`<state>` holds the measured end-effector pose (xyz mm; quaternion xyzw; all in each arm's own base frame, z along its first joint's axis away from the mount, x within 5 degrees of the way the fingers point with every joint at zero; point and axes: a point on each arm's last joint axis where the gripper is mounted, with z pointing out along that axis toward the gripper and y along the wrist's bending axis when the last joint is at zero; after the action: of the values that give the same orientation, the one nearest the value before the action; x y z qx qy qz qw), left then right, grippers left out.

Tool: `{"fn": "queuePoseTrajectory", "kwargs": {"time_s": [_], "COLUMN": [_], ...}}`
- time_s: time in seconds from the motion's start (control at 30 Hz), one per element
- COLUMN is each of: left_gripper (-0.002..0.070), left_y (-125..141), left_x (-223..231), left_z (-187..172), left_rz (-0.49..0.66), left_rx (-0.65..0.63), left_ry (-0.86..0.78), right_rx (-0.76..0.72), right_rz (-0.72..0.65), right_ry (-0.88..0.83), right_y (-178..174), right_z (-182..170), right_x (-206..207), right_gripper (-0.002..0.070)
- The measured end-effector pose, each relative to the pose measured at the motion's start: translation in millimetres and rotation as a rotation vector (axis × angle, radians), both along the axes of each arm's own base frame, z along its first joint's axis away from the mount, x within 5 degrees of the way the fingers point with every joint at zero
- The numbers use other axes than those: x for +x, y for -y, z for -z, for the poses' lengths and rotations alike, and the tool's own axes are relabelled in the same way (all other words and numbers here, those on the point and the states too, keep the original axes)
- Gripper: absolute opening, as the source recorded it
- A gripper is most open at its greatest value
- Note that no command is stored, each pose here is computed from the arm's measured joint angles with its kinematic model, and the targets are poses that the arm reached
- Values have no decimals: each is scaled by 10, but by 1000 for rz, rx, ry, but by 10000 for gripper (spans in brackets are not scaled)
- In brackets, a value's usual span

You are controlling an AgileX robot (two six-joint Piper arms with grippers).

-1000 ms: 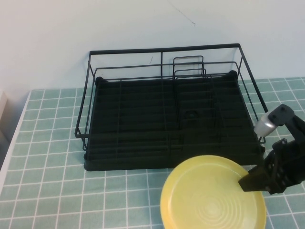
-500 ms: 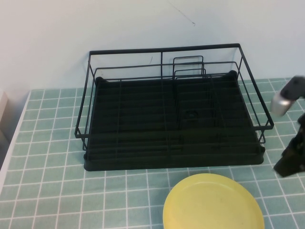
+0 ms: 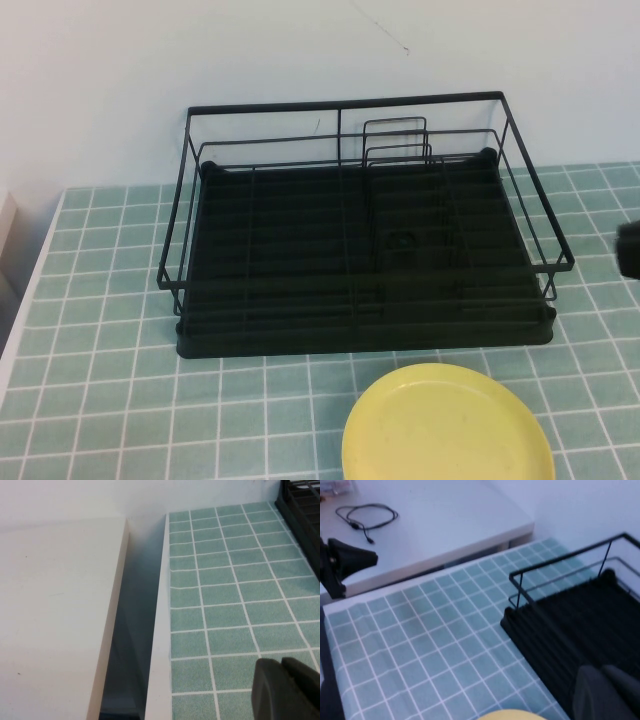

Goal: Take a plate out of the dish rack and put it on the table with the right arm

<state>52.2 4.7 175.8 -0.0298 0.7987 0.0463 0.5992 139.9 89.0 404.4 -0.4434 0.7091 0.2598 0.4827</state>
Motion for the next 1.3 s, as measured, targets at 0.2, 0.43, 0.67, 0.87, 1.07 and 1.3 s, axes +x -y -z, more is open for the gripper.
{"fn": "queuePoseTrajectory", "kwargs": {"time_s": [0.2, 0.43, 0.67, 0.87, 1.07, 1.3], "left_gripper": [-3, -3, -3, -3, -3, -3], "left_y": [0, 0, 0, 0, 0, 0], "left_x": [0, 0, 0, 0, 0, 0], "left_z": [0, 0, 0, 0, 0, 0], "left_rz": [0, 0, 0, 0, 0, 0], "left_rx": [0, 0, 0, 0, 0, 0], "left_ry": [0, 0, 0, 0, 0, 0], "right_rx": [26, -137, -334, -208, -67, 104], "right_rz": [-65, -100, 237, 435, 704, 844], "right_ry": [92, 117, 236, 380, 621, 565], "right_y": [57, 159, 477, 575, 721, 805], "right_z": [-86, -1, 105, 290, 889, 1811], "right_x": [-564, -894, -1025, -1065, -824, -809], "right_gripper": [-1, -1, -1, -1, -1, -1]}}
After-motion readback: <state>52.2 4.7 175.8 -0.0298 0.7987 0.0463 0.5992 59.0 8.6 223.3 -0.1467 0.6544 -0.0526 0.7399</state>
